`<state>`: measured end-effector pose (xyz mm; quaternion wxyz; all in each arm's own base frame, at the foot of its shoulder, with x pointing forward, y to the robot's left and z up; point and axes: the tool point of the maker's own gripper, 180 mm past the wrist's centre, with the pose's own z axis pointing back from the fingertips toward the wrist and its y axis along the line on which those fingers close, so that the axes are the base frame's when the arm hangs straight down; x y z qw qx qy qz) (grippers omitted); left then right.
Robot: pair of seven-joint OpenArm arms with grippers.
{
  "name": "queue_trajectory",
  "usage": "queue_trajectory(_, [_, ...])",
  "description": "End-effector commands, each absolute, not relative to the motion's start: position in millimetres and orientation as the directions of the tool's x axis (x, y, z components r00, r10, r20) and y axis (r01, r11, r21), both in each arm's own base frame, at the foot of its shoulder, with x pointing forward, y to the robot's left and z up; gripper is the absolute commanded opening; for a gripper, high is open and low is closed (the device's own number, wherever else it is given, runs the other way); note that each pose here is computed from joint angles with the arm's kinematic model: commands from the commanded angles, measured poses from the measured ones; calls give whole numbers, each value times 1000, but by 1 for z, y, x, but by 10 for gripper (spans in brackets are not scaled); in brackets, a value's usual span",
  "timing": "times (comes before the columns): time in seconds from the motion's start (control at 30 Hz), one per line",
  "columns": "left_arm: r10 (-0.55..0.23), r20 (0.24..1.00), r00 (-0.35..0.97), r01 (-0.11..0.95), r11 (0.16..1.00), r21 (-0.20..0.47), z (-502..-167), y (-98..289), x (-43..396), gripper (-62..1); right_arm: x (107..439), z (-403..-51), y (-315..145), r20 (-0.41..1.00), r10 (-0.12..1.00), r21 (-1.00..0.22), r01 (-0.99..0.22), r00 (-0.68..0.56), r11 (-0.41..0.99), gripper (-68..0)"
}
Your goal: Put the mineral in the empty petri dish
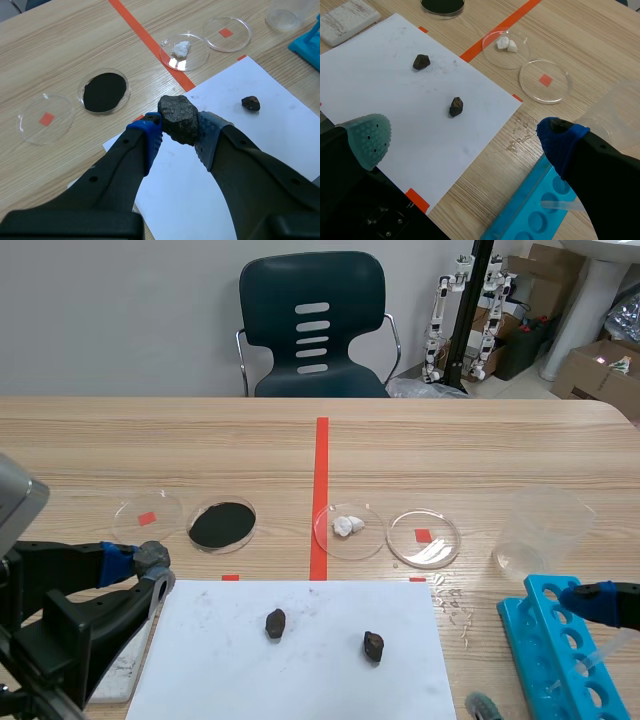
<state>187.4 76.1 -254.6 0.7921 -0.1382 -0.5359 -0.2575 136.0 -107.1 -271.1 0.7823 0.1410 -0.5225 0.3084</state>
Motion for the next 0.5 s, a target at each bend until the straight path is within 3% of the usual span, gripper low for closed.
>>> queue_trajectory(0.0, [-243, 932, 268, 558, 828, 56, -246, 73, 192, -483, 141, -262, -105, 919, 317, -106, -630, 233, 769, -65])
queue_trajectory(0.47, [-291, 893, 344, 525, 848, 74, -259, 82, 205, -483, 141, -262, -105, 919, 317, -106, -630, 233, 769, -65])
